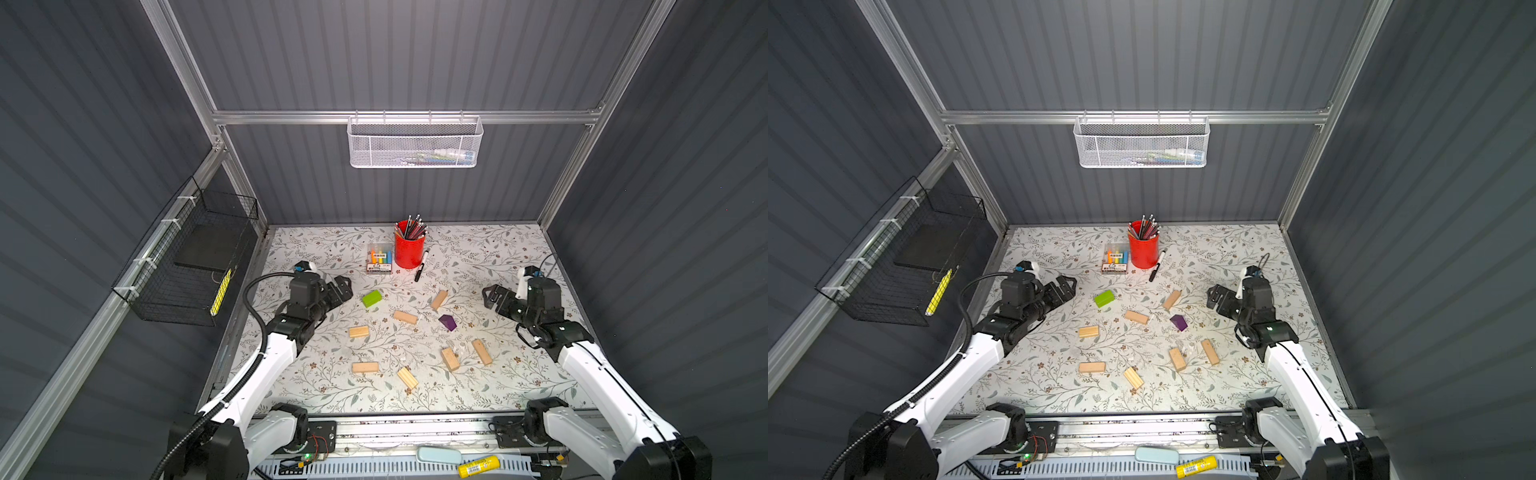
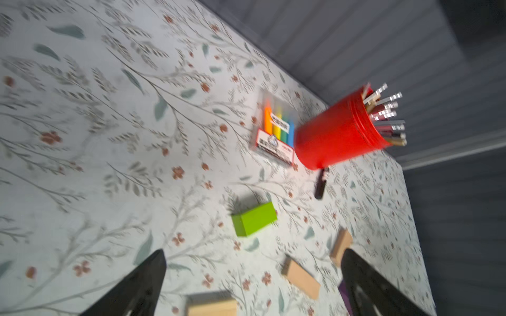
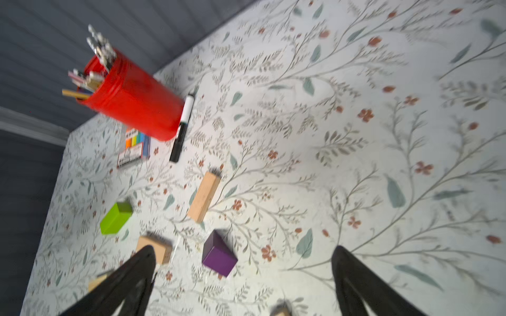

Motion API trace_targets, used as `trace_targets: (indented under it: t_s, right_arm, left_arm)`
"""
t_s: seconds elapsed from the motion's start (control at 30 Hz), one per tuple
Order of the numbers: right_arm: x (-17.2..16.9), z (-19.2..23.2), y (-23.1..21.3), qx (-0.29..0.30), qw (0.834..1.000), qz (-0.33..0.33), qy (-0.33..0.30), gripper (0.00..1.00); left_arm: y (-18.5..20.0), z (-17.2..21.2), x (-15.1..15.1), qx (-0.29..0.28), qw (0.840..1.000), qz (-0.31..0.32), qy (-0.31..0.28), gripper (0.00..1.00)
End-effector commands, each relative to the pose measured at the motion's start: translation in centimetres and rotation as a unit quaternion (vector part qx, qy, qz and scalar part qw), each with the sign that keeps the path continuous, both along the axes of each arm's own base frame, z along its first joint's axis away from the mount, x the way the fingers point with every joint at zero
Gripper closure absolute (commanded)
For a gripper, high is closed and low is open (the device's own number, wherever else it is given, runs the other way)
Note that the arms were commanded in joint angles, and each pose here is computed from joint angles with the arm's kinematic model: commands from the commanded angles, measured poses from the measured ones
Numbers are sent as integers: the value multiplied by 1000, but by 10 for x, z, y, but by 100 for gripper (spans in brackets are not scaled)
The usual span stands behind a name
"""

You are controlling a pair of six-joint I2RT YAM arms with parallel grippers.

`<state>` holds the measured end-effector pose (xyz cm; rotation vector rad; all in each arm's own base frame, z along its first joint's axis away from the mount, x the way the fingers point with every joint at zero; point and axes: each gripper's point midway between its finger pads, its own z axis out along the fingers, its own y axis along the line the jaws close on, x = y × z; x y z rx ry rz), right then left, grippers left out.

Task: Build the wood block tower
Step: 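Move both grippers forward over the wooden blocks in the table center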

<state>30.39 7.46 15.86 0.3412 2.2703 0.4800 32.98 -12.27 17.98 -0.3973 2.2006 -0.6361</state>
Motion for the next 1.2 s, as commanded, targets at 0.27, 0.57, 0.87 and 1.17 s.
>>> trace_targets:
  t_s: [0.27,0.57,0.87,1.17]
  right_arm:
    - [-40,-44,49,-11,992,40,120,1]
    - [-29,-46,66,-1,992,61,112,1]
    - [-19,-52,71,-6,989,77,123,1]
    - [-16,-54,61,-4,989,70,128,1]
  left_arm:
    - [-98,-40,-56,-9,989,-54,141,9]
    - [-165,-83,-55,62,975,-81,196,17]
    - [-181,-121,-42,128,963,-50,231,23]
    - [-194,-142,-27,151,960,-42,231,27]
